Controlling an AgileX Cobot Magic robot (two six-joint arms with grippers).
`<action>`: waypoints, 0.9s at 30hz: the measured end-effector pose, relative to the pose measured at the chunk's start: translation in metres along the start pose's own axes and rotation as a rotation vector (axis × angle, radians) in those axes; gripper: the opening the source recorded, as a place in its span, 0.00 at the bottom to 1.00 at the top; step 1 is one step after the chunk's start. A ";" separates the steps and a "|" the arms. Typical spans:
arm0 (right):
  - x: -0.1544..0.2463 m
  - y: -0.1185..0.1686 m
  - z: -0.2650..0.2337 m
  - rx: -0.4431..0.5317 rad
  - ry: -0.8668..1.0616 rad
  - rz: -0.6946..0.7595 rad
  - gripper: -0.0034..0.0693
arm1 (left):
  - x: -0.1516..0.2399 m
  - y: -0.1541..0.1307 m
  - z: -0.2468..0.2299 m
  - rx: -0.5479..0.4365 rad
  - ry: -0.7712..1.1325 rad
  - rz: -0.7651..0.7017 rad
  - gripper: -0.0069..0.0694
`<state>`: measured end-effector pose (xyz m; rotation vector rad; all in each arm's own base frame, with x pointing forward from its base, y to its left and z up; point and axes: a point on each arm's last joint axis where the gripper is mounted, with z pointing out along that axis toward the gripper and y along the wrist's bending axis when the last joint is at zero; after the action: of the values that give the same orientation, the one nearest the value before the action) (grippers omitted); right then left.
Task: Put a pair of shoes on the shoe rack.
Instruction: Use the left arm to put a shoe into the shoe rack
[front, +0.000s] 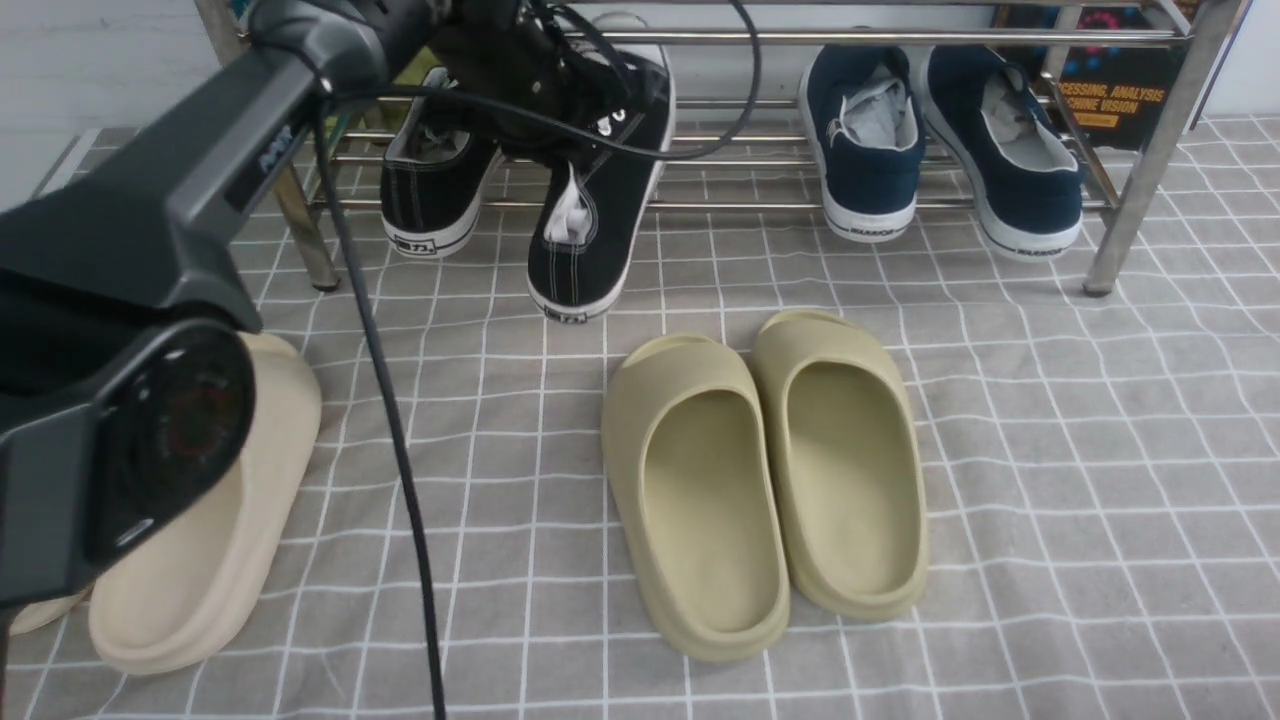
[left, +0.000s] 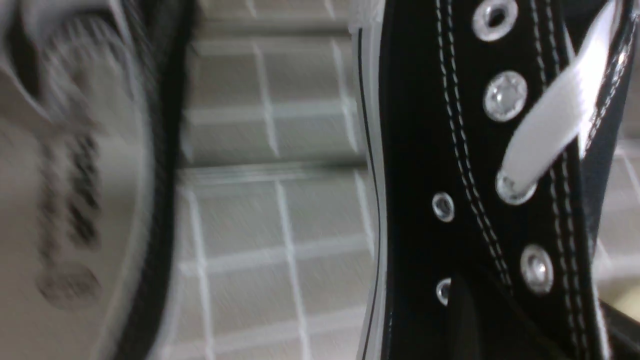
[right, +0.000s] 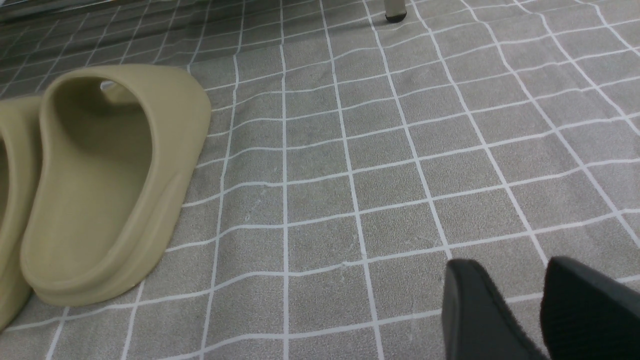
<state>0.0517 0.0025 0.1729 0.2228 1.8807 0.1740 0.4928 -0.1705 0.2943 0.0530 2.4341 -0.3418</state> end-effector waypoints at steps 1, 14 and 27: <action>0.000 0.000 0.000 0.000 0.000 0.000 0.38 | -0.002 0.003 0.008 -0.029 -0.040 -0.008 0.17; 0.000 0.000 0.000 0.000 0.000 0.001 0.38 | -0.008 0.008 0.036 -0.028 -0.191 -0.023 0.17; 0.000 0.000 0.000 0.000 0.000 0.001 0.38 | -0.020 0.004 0.011 -0.019 -0.241 -0.016 0.71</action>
<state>0.0517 0.0025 0.1729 0.2232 1.8807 0.1748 0.5159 -0.1689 0.2977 -0.0157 2.1996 -0.3128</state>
